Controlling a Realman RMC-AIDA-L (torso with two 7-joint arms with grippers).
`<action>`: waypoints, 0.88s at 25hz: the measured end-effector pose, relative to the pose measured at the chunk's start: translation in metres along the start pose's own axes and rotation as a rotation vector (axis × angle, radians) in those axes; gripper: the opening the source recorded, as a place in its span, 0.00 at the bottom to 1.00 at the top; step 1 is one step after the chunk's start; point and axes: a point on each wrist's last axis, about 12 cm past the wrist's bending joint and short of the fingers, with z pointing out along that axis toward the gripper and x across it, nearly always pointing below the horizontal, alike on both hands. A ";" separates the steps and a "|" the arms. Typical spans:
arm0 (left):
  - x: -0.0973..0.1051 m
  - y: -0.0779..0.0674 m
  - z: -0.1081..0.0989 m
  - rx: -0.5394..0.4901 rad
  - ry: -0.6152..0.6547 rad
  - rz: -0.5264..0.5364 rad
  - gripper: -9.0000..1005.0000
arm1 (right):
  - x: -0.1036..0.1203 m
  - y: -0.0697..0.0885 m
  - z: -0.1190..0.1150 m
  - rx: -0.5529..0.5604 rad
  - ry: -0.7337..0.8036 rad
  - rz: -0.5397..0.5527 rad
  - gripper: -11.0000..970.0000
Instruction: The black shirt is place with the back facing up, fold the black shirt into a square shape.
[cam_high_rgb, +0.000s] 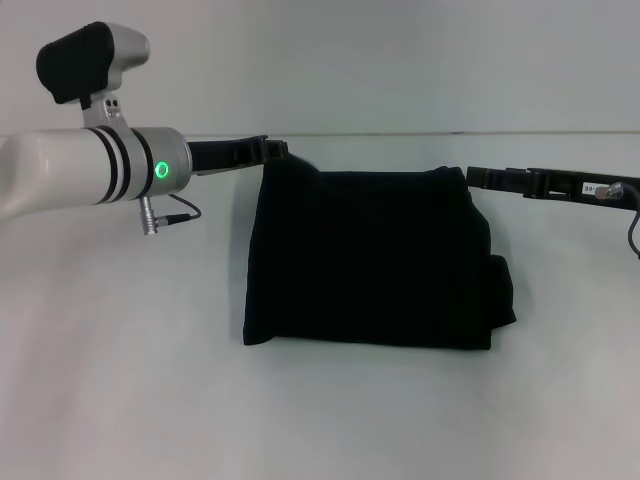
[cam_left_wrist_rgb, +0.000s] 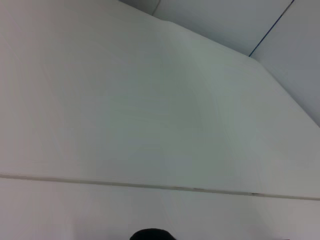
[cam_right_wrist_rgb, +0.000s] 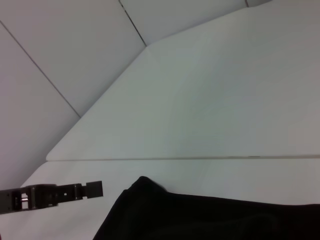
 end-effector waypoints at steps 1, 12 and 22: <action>-0.001 0.001 -0.001 -0.001 0.000 0.008 0.16 | 0.000 0.000 0.000 0.001 0.000 0.000 0.89; -0.012 0.007 -0.021 0.058 0.004 0.054 0.70 | -0.005 -0.003 -0.004 0.008 -0.010 -0.006 0.89; 0.026 -0.009 -0.061 0.448 0.064 0.102 0.84 | -0.005 -0.009 -0.029 -0.053 0.038 0.012 0.89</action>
